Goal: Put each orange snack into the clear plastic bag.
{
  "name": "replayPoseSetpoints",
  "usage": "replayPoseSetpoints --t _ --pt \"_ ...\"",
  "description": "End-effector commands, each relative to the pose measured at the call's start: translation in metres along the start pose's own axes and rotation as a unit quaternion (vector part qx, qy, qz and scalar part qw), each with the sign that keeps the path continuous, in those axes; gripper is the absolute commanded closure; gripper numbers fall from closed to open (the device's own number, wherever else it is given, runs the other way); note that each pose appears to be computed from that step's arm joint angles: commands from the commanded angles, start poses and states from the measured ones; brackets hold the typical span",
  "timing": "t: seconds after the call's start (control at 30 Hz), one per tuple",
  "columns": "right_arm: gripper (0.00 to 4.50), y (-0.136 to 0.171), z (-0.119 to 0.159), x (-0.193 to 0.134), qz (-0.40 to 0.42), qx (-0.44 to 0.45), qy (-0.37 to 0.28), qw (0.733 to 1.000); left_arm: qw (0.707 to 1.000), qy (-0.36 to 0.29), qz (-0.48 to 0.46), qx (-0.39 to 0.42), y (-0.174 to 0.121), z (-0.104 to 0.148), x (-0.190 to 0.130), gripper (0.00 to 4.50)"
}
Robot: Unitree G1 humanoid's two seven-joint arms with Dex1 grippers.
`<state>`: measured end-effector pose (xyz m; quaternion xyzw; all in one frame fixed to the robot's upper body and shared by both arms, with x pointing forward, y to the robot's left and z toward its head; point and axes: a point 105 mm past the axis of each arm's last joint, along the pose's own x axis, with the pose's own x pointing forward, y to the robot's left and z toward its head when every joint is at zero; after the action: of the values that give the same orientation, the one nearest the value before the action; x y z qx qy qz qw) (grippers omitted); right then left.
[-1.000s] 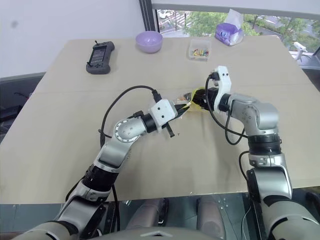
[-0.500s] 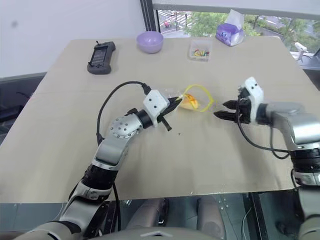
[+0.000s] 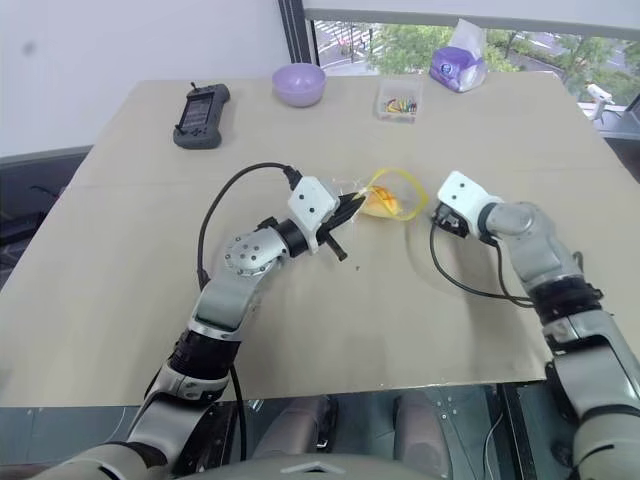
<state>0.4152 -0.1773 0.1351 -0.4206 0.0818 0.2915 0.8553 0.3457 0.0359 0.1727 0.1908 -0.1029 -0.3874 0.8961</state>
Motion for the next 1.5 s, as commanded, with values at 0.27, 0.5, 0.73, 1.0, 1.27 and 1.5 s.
replayPoseSetpoints --t 0.27,0.5,0.73,1.0,1.27,1.5 --pt "1.47 -0.016 0.043 -0.003 -0.01 -0.05 -0.106 0.993 1.0 -0.027 0.005 0.01 0.001 0.015 -0.001 4.5" --pt "1.47 -0.003 0.043 -0.009 0.037 -0.08 -0.115 0.989 1.0 -0.026 0.007 0.011 0.003 0.015 0.0 4.5" --pt "2.08 -0.004 0.048 -0.009 0.027 -0.083 -0.128 0.988 1.0 -0.026 0.003 0.01 0.001 0.015 0.0 4.5" --pt "4.47 -0.003 0.045 -0.008 0.03 -0.083 -0.125 0.988 1.0 -0.023 0.004 0.01 0.001 0.014 -0.001 4.5" --pt "4.47 -0.028 0.045 -0.022 0.002 -0.082 -0.108 0.991 0.999 -0.013 0.02 0.045 0.019 0.012 -0.005 4.5" --pt "4.47 -0.108 0.078 -0.056 -0.147 -0.087 -0.126 0.977 0.986 -0.007 0.134 0.095 0.087 0.024 -0.003 4.5"
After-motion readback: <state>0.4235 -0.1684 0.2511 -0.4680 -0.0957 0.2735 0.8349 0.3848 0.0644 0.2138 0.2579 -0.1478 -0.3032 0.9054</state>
